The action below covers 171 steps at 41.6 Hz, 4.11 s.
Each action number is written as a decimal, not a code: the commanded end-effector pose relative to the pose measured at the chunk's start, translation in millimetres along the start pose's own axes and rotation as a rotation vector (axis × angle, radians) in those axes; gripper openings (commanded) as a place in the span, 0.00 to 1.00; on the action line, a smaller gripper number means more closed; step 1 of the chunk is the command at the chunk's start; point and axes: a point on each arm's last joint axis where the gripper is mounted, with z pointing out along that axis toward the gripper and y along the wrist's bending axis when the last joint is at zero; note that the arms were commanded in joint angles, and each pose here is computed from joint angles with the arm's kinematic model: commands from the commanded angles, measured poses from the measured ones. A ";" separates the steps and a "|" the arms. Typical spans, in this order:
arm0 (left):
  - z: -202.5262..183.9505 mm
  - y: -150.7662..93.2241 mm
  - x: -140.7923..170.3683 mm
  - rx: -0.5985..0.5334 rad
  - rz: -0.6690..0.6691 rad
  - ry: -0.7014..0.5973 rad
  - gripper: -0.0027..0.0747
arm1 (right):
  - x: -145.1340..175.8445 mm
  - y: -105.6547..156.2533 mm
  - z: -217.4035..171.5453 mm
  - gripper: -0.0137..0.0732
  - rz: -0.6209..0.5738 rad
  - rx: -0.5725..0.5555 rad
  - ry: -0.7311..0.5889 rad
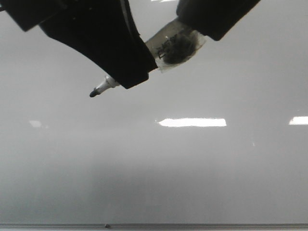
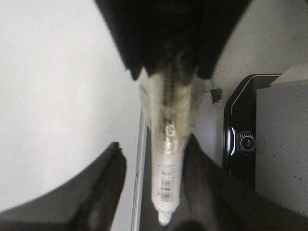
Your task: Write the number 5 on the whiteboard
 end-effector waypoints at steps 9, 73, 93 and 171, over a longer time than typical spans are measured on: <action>-51.2 4.1 -3.3 -0.171 -0.115 -0.107 0.66 | -5.8 -3.8 -26.6 0.08 0.061 0.155 -0.007; -118.8 17.0 56.5 -0.450 -0.499 -0.289 0.66 | 44.1 -53.5 -24.8 0.08 0.606 0.703 -0.428; -119.0 17.3 56.1 -0.453 -0.499 -0.294 0.66 | 32.5 -88.8 -18.5 0.08 0.600 0.747 -0.415; -120.8 19.5 53.8 -0.475 -0.494 -0.328 0.66 | 46.9 -99.5 8.3 0.08 0.569 0.703 -0.185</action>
